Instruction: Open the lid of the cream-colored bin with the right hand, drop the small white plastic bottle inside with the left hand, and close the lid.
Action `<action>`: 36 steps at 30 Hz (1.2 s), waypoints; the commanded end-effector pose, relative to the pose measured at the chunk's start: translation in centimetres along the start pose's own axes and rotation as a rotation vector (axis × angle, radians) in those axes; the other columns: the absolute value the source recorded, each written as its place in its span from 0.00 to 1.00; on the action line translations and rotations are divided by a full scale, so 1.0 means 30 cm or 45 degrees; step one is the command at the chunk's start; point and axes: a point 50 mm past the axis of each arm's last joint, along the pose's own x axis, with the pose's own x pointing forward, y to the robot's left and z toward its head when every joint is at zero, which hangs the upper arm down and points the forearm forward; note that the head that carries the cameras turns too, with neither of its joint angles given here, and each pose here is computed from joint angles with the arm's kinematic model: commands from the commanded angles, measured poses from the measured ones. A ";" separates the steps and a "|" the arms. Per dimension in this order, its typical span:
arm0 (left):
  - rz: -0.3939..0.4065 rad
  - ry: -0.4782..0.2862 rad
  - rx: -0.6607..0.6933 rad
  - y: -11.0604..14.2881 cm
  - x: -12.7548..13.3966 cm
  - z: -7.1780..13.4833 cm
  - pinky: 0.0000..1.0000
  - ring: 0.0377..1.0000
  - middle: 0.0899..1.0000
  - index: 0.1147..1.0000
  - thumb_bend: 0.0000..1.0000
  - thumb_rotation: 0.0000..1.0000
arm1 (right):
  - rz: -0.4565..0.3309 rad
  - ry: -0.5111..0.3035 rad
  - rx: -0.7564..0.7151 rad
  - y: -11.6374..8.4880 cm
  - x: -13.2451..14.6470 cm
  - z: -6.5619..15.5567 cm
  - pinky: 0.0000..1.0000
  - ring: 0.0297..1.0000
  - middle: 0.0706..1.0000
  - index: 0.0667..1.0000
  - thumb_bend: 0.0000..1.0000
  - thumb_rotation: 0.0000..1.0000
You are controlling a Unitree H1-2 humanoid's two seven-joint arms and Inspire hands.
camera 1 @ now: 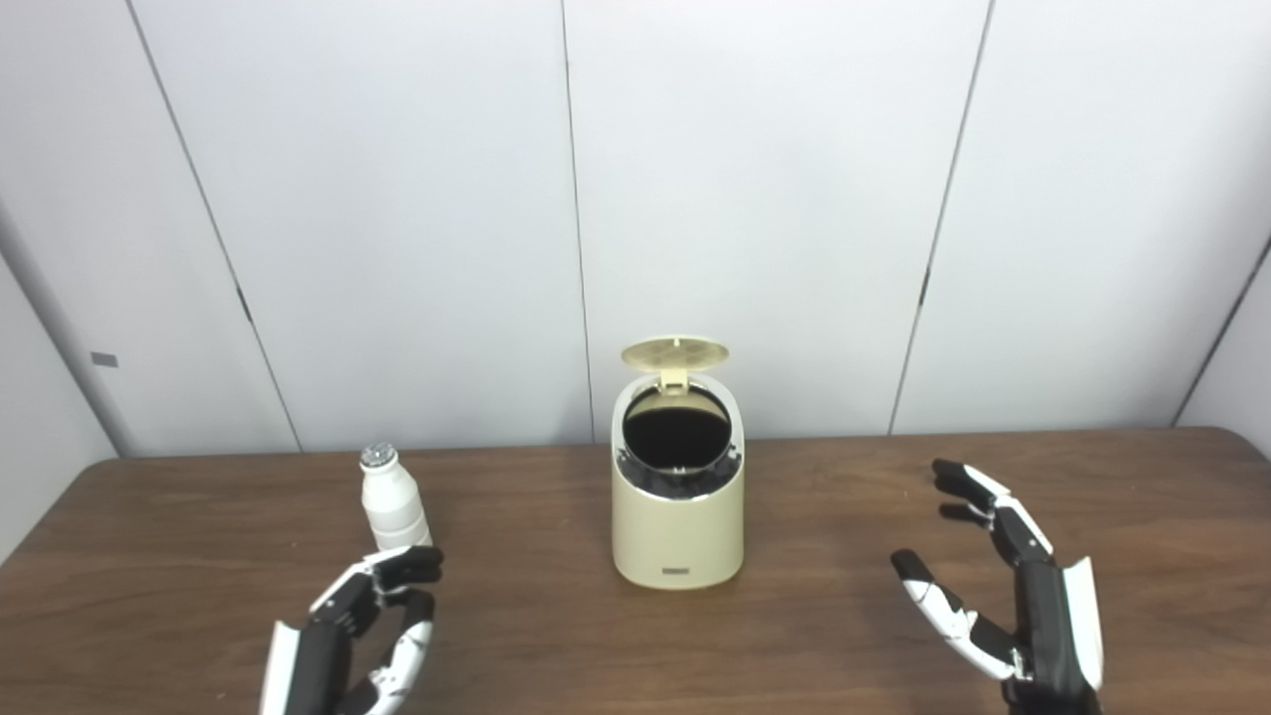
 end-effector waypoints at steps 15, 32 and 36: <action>0.315 -0.514 0.210 0.271 0.187 0.419 0.60 0.67 0.67 0.64 0.24 0.41 | 0.061 0.031 -0.092 -0.034 -0.034 -0.073 0.66 0.76 0.76 0.72 0.35 0.34; 0.472 -0.259 0.464 0.253 0.231 0.255 0.58 0.71 0.70 0.67 0.59 0.36 | 0.113 0.130 -0.125 -0.129 -0.015 -0.170 0.71 0.79 0.79 0.74 0.41 0.51; 0.482 -0.211 0.518 0.237 0.219 0.208 0.55 0.69 0.71 0.69 0.72 0.39 | 0.121 0.152 -0.112 -0.152 -0.010 -0.182 0.69 0.79 0.80 0.75 0.42 0.56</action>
